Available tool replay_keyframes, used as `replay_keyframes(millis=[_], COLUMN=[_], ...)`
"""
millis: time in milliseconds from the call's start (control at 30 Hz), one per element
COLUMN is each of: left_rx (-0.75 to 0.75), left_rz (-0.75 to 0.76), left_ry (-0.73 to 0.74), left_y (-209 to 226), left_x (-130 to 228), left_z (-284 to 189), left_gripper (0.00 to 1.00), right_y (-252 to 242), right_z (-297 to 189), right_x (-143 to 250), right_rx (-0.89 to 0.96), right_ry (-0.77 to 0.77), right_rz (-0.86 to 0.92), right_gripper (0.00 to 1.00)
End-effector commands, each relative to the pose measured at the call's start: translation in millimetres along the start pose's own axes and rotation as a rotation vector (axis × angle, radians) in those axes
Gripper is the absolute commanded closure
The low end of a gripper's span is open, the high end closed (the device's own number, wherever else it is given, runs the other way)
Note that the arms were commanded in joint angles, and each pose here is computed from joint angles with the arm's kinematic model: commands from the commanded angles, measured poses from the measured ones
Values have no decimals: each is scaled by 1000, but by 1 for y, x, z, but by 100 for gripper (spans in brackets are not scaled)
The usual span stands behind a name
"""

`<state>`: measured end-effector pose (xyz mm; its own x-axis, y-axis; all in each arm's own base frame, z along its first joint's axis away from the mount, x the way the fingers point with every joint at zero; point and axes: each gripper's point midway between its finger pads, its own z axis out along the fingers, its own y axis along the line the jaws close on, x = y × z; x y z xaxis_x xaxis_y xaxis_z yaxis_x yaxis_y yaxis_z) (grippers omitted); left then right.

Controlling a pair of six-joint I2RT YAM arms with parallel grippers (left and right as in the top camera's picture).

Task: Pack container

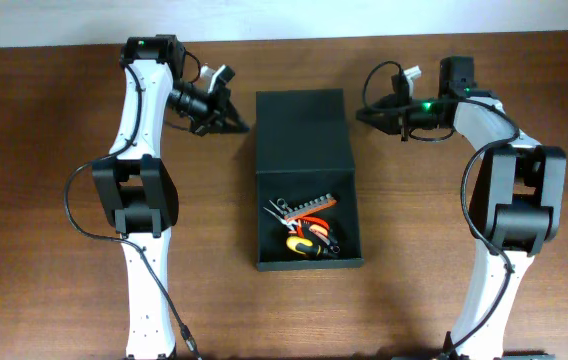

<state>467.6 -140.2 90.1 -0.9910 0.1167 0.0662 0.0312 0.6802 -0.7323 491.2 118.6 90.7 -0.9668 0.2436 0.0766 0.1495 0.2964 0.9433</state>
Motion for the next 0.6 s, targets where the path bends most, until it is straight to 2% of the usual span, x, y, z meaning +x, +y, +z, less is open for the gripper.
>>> replay_keyframes(millis=[0,167,400,567], left_rx=[-272,-326,-324,-221], left_rz=[-134,-243,-343,-359], left_ry=[-3,-29,-12,26], left_y=[44,54,64,64], left_x=[3,1,5,7], left_z=[-11,-13,-3,20], left_gripper=[98,98,98,98], right_y=[-21,-57,-68,-71], right_z=[-5,-14,-17,-12], right_x=[-10,-2,4,8], right_rx=[168,361,425,454], right_ry=[-75,-99,-103,-90], right_rz=[54,152,197,192], right_gripper=[96,96,96,96])
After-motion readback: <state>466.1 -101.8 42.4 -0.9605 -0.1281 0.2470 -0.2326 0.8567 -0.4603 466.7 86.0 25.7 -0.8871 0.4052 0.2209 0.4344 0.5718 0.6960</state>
